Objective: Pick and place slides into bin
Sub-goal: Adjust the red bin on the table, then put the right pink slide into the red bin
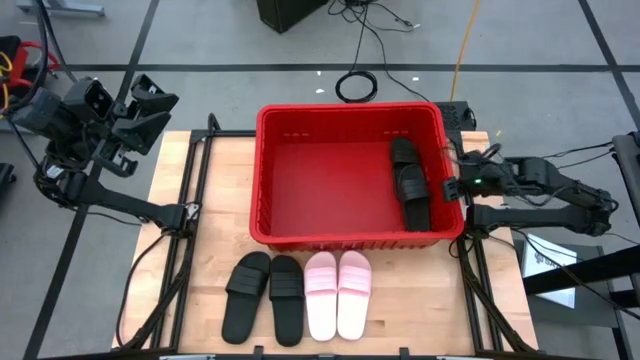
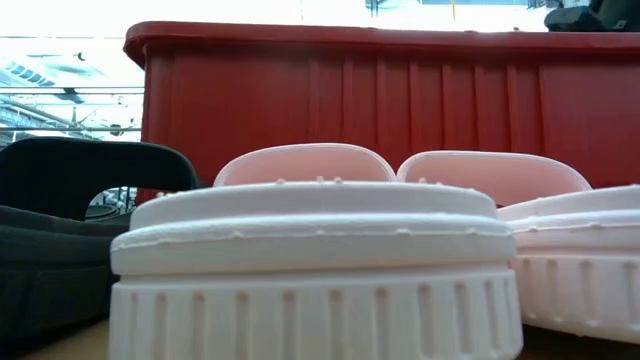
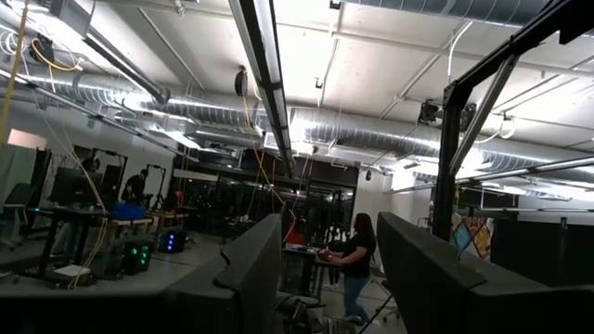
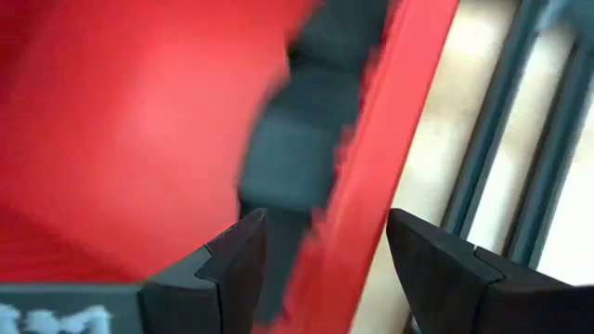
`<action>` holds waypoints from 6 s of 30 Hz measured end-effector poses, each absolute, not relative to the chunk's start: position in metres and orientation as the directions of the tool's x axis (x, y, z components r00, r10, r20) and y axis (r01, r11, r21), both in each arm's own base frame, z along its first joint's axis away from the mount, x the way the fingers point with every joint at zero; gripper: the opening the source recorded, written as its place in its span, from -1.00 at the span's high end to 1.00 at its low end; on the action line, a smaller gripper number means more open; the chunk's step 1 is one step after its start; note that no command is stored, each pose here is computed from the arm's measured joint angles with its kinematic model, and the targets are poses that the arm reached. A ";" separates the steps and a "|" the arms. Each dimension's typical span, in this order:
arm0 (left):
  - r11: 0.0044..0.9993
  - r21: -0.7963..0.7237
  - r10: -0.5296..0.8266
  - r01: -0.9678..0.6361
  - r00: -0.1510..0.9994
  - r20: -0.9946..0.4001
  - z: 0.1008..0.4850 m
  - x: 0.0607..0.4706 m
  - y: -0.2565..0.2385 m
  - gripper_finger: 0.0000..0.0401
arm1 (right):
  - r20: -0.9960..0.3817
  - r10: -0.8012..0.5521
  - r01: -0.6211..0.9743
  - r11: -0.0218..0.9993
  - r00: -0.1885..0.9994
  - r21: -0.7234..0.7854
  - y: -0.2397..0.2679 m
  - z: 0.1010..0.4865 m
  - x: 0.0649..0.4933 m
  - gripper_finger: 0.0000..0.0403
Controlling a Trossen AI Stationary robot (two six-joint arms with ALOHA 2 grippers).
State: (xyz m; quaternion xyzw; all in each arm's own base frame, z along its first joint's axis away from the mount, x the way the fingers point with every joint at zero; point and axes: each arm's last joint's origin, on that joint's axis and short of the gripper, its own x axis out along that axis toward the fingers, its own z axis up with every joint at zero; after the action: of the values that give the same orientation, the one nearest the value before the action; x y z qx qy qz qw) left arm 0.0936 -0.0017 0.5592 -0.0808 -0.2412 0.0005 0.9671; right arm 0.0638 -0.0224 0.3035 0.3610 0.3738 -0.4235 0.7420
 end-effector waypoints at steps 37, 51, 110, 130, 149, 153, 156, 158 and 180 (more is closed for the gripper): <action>0.986 -0.163 0.039 0.041 0.888 0.457 0.558 0.094 -0.002 0.07 | -0.744 -0.353 0.819 0.335 0.568 0.466 -0.025 0.278 0.082 -0.04; 0.983 -0.176 0.039 0.048 0.888 0.458 0.558 0.094 -0.002 0.07 | -0.410 -0.509 0.626 0.382 0.757 0.680 -0.025 0.308 0.066 -0.04; 0.849 -0.282 -0.295 0.446 0.844 0.448 0.559 0.113 -0.012 0.07 | 0.837 0.222 -0.566 0.816 0.500 0.121 0.087 0.451 0.202 -0.04; 0.786 -0.229 -0.396 0.574 0.753 0.525 0.565 0.132 -0.024 0.07 | 0.541 0.451 -0.532 0.847 0.709 -0.009 0.137 0.551 0.219 -0.04; 0.715 -0.173 -0.517 0.677 0.679 0.522 0.569 0.092 -0.023 0.07 | -0.183 0.337 -0.283 0.921 0.924 0.268 0.200 0.481 0.312 -0.04; 0.716 -0.178 -0.518 0.675 0.684 0.513 0.568 0.089 -0.023 0.07 | -0.398 0.329 -0.221 0.930 0.856 0.294 0.214 0.440 0.331 -0.04; 0.718 -0.187 -0.519 0.671 0.694 0.499 0.566 0.089 -0.023 0.07 | -0.526 0.328 -0.197 0.936 0.784 0.290 0.225 0.410 0.343 -0.04; 0.717 -0.191 -0.521 0.670 0.698 0.491 0.565 0.089 -0.023 0.07 | -0.603 0.314 -0.184 0.946 0.734 0.269 0.231 0.392 0.348 -0.04; 0.700 -0.202 -0.557 0.685 0.701 0.445 0.561 0.092 -0.024 0.07 | -0.902 -0.248 -0.095 0.950 0.353 -0.299 0.246 0.257 0.362 -0.04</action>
State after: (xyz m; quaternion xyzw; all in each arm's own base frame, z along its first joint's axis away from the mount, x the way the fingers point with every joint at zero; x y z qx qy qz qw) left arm 0.0915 -0.0240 0.5614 -0.1795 -0.1780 -0.3435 0.9045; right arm 0.3619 0.2464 0.2568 -0.1514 0.5669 -0.0474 0.8084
